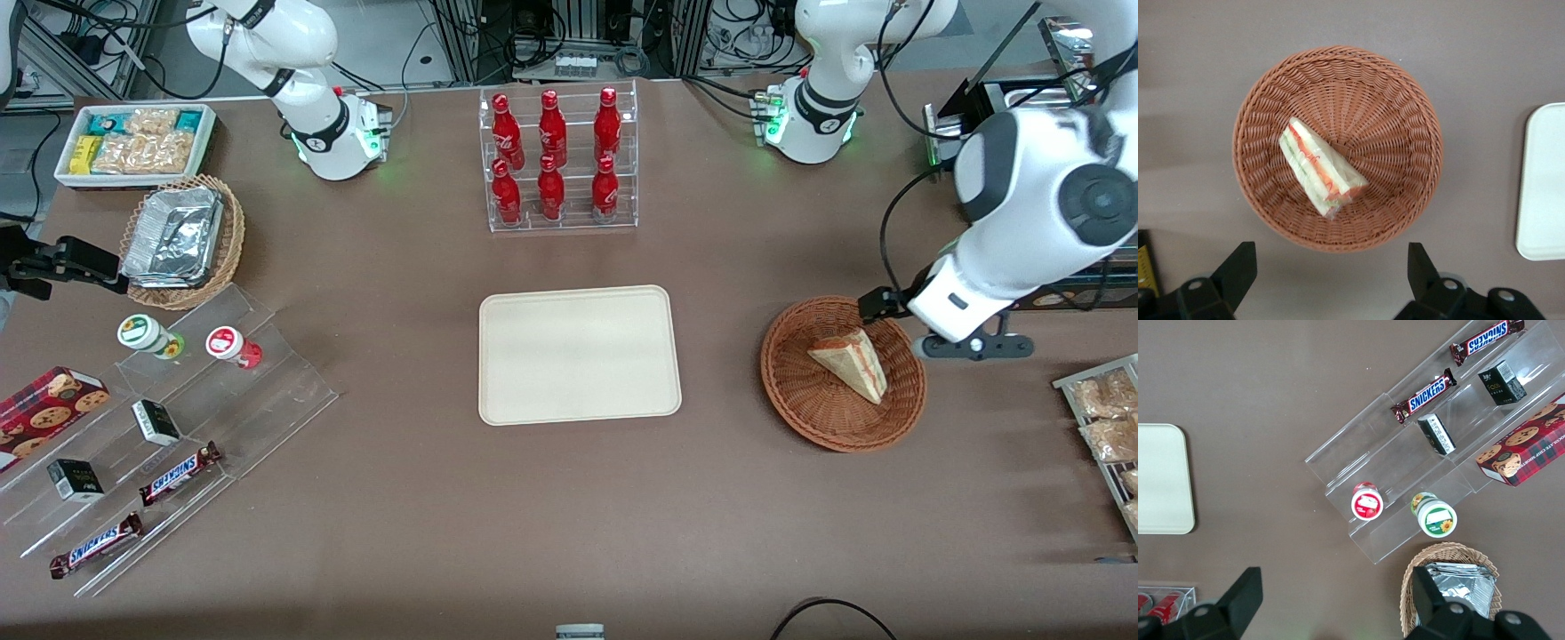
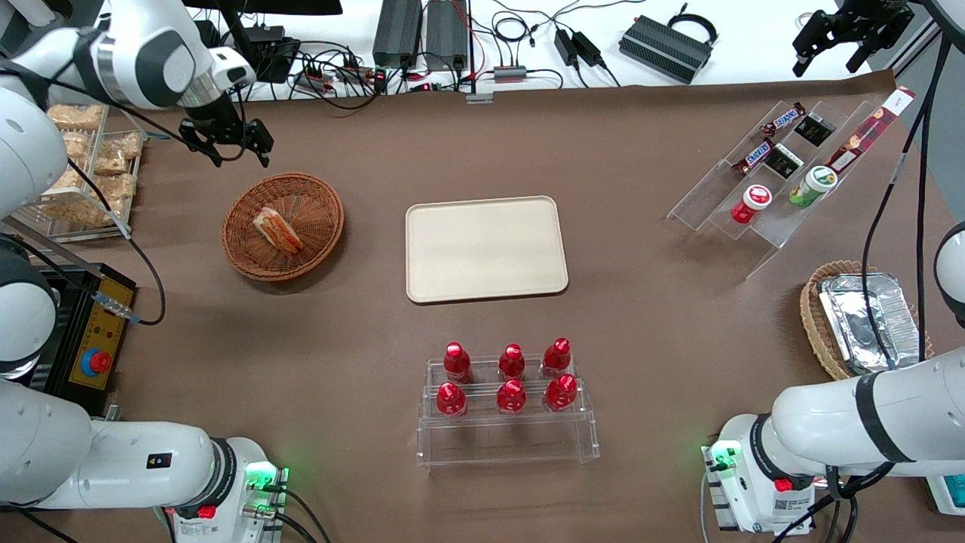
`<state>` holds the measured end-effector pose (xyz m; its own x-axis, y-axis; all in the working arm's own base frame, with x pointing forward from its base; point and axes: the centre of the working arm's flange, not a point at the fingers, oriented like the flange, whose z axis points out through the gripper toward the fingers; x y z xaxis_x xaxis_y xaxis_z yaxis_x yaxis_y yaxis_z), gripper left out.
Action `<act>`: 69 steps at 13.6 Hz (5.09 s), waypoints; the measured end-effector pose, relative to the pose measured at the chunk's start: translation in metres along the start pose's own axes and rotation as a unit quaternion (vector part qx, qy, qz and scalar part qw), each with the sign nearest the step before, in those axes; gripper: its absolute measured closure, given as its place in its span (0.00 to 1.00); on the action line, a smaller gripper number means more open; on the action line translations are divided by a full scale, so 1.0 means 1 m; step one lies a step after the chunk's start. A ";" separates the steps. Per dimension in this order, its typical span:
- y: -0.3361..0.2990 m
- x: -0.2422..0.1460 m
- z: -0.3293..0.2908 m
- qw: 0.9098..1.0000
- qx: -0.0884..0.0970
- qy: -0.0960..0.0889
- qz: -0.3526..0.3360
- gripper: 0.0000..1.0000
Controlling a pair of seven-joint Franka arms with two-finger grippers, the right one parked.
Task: Place sandwich from basket to tray
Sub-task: 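Move the left gripper over the sandwich in the wicker basket, then lower the left gripper and close it on the wrapped sandwich, then lift the sandwich and carry it with the left gripper over the tray, then lower the sandwich onto the tray and open the left gripper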
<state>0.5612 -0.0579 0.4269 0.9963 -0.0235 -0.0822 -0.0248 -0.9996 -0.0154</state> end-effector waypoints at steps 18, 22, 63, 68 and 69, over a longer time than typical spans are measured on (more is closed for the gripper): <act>-0.022 -0.008 0.102 0.942 -0.013 0.021 -0.335 0.00; -0.022 -0.012 0.112 0.938 -0.011 0.015 -0.347 0.00; 0.424 -0.035 0.136 0.998 0.002 -0.022 -0.052 0.84; 0.436 -0.028 0.154 0.998 0.000 -0.026 -0.053 0.84; 0.436 -0.028 0.156 0.998 0.001 -0.027 -0.054 0.84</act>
<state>0.5099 -0.4908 0.2672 0.9874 0.0845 -0.1341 0.0814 -0.9963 -0.0285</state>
